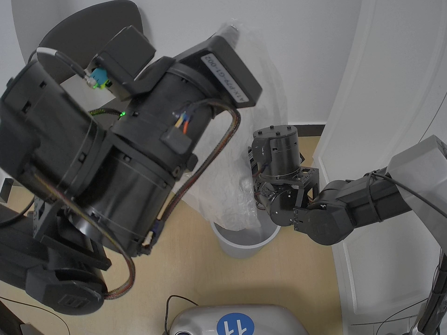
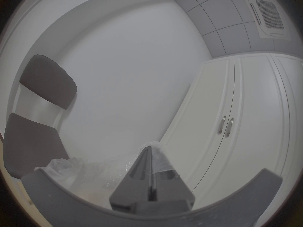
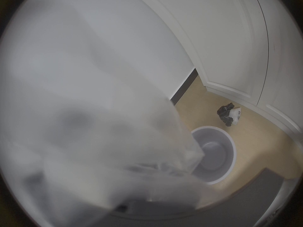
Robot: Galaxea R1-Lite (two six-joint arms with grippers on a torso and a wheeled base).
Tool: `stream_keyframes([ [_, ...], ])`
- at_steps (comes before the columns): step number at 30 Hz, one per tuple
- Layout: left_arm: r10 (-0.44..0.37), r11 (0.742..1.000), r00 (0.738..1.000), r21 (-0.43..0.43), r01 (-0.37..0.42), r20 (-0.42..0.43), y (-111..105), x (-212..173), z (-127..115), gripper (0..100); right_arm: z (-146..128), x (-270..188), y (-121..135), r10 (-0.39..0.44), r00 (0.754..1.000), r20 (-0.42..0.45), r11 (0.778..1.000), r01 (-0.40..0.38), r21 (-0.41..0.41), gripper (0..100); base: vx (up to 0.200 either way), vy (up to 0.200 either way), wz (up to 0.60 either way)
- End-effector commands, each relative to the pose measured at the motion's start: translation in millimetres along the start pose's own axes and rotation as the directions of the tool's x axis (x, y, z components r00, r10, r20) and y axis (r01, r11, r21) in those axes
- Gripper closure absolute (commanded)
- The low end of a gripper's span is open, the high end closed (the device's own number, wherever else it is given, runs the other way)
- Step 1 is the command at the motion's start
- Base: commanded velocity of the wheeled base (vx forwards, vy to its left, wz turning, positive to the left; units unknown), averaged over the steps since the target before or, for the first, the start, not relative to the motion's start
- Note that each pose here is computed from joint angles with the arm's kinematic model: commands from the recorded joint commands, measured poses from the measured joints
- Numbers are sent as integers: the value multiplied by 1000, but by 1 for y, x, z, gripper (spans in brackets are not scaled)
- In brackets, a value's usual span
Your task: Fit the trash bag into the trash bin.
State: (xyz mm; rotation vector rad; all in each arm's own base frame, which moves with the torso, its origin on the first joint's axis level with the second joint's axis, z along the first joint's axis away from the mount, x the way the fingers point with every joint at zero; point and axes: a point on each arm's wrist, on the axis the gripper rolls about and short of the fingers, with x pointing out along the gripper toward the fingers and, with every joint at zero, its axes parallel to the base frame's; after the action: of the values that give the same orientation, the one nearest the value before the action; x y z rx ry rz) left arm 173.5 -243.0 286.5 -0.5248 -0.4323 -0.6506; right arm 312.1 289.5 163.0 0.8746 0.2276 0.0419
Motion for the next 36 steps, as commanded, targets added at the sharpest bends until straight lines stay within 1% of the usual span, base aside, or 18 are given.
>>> stream_keyframes([
  [1, 17, 1000, 999, 22, -16, -32, 7, 4, -13, 100, 8, -10, 5, 13, 1000, 1, 1000, -13, -4, 100, 0, 0, 0],
  [2, 17, 1000, 999, 22, -16, -32, 7, 4, -13, 100, 8, -10, 5, 13, 1000, 1, 1000, -13, -4, 100, 0, 0, 0],
  [3, 34, 998, 998, 55, -31, -50, 21, 9, -20, 100, 14, -18, 4, 14, 1000, -4, 998, -14, -55, 100, 0, 0, 0],
  [6, 55, 994, 996, 95, -48, -67, 42, 16, -26, 100, 26, -30, 1, 14, 1000, -7, 992, -15, -129, 100, 0, 0, 0],
  [7, 84, 989, 994, 129, -73, -76, 61, 20, -25, 100, 36, -40, -4, 14, 1000, -17, 983, -17, -183, 100, 0, 0, 0],
  [8, 90, 987, 993, 138, -78, -82, 65, 21, -25, 100, 39, -43, -6, 16, 1000, -23, 980, -20, -198, 100, 0, 0, 0],
  [10, 126, 977, 984, 186, -101, -126, 92, 22, -24, 100, 58, -60, -18, 40, 997, -66, 962, -57, -268, 100, 0, 0, 0],
  [11, 126, 977, 984, 186, -101, -126, 92, 22, -24, 100, 58, -60, -18, 40, 997, -66, 962, -57, -268, 100, 0, 0, 0],
  [13, 134, 971, 972, 223, -90, -191, 120, 17, -25, 100, 75, -78, -32, 64, 990, -126, 934, -104, -342, 100, 0, 0, 0],
  [15, 124, 970, 964, 233, -68, -236, 133, 13, -30, 100, 83, -85, -42, 61, 987, -148, 913, -115, -391, 100, 0, 0, 0],
  [16, 123, 970, 963, 233, -65, -241, 135, 13, -31, 100, 83, -86, -44, 59, 987, -151, 910, -115, -399, 100, 0, 0, 0],
  [18, 121, 969, 950, 240, -51, -288, 147, 10, -44, 100, 90, -90, -53, 58, 983, -173, 888, -129, -440, 100, 0, 0, 0],
  [21, 128, 970, 935, 240, -47, -332, 154, 9, -59, 100, 95, -86, -59, 50, 984, -173, 888, -123, -443, 100, 0, 0, 0],
  [26, 148, 969, 908, 243, -52, -393, 176, 12, -86, 100, 98, -75, -66, 15, 987, -159, 890, -86, -448, 100, 0, 0, 0],
  [28, 161, 968, 894, 244, -61, -418, 187, 14, -103, 100, 97, -66, -72, -11, 988, -155, 890, -61, -452, 100, 0, 0, 0],
  [32, 187, 965, 879, 252, -79, -439, 201, 17, -120, 100, 86, -51, -76, -18, 987, -157, 892, -56, -450, 100, 0, 0, 0],
  [35, 187, 965, 878, 252, -79, -440, 201, 16, -120, 100, 78, -42, -80, -17, 988, -155, 893, -54, -446, 100, 0, 0, 0],
  [36, 190, 964, 875, 253, -80, -446, 201, 15, -121, 100, 65, -30, -86, -16, 988, -154, 893, -55, -447, 100, 0, 0, 0],
])
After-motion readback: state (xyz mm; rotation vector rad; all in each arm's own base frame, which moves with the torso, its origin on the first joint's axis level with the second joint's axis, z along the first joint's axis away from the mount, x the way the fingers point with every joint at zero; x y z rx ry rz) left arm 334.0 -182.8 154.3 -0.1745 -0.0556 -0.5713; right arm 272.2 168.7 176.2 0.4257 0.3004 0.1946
